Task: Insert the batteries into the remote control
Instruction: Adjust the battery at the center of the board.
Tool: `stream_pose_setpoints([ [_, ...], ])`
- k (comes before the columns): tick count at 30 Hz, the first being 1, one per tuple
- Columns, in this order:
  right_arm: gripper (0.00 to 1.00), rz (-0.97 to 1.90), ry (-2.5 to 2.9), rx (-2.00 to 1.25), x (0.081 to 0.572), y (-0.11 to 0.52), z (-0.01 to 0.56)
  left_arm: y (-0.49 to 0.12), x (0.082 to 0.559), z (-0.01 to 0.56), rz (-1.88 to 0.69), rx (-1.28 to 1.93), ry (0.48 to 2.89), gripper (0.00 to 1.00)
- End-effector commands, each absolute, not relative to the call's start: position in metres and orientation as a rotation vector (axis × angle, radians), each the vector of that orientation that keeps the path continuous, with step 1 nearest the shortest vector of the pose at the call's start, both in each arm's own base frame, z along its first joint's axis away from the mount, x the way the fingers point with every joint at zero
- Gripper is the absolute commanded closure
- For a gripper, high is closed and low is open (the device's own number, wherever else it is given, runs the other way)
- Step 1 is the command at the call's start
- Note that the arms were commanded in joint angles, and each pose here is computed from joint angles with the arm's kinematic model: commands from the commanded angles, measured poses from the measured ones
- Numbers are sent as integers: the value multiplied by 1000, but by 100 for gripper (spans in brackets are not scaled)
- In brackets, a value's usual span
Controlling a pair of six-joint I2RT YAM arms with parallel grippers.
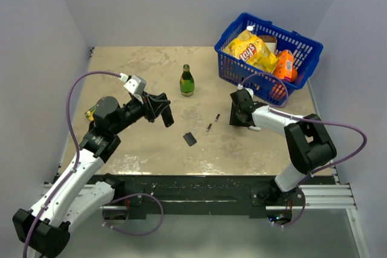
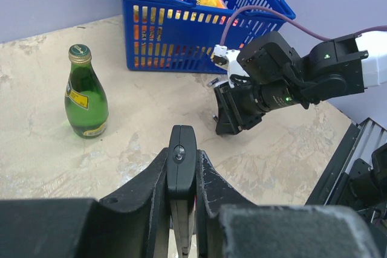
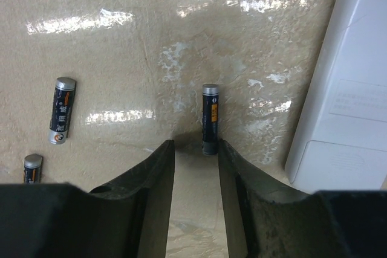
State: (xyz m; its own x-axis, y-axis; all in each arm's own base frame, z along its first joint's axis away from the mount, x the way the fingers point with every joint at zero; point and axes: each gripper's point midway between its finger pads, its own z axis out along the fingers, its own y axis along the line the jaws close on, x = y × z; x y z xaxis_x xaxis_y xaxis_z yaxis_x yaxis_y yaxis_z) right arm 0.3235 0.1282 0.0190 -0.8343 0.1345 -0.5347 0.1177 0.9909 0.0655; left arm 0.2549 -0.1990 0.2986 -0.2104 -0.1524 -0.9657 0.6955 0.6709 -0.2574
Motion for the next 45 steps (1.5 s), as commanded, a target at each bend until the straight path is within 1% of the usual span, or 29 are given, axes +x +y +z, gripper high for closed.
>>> stream_pose_setpoints([
  [1, 62, 103, 2547, 146, 324, 138, 25, -199, 254, 318, -808, 468, 1536, 100],
  [17, 62, 181, 2545, 78, 331, 169, 25, -198, 254, 318, -806, 467, 1537, 100],
  [24, 61, 160, 2508, 59, 347, 173, 30, -198, 254, 318, -803, 468, 1538, 100],
  [31, 58, 124, 2470, 2, 363, 174, 40, -197, 254, 319, -798, 466, 1536, 100],
  [35, 55, 108, 2452, -71, 370, 175, 48, -197, 255, 318, -797, 467, 1537, 100],
  [40, 55, 124, 2392, -229, 373, 178, 76, -197, 255, 318, -797, 467, 1538, 100],
  [42, 55, 56, 2373, -301, 377, 171, 86, -197, 255, 318, -798, 468, 1537, 100],
  [45, 55, -42, 2413, -385, 380, 159, 81, -198, 254, 319, -800, 471, 1534, 100],
])
